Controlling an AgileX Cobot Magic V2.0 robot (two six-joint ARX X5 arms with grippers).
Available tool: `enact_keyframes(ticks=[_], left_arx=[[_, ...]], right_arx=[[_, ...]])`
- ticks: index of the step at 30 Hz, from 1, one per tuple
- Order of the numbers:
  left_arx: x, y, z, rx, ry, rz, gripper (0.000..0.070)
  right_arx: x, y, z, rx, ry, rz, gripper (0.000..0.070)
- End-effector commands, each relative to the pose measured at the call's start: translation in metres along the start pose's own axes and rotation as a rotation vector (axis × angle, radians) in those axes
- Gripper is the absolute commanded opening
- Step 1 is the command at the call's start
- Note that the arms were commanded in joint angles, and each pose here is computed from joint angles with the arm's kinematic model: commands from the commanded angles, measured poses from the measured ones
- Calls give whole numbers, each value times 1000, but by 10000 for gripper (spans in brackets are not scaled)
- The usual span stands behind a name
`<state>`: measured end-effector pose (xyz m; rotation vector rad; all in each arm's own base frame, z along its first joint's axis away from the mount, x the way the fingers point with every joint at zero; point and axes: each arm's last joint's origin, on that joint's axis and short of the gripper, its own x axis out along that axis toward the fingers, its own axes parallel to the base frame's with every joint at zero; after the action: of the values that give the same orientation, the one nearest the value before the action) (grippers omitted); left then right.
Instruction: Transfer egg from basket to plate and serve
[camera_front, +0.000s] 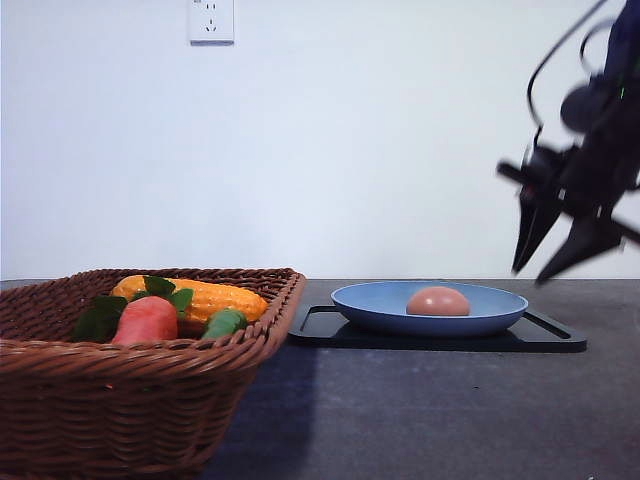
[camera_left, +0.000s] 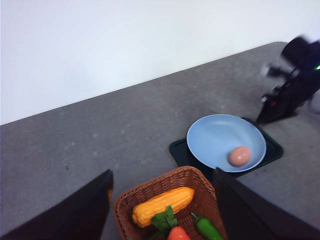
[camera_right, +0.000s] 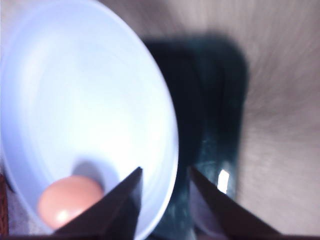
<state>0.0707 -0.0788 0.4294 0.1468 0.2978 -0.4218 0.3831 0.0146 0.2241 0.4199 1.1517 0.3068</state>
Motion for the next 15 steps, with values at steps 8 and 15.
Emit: enact_keyframes(ticks=[8,15], left_arx=[[53,-21,5,118,126,139,21],[107,-14,-8,184,322,276,0]], right_arx=[[-83,49,-19,-158,-132,-60,2],[-121,99,-65,-347,-204,-36,0]])
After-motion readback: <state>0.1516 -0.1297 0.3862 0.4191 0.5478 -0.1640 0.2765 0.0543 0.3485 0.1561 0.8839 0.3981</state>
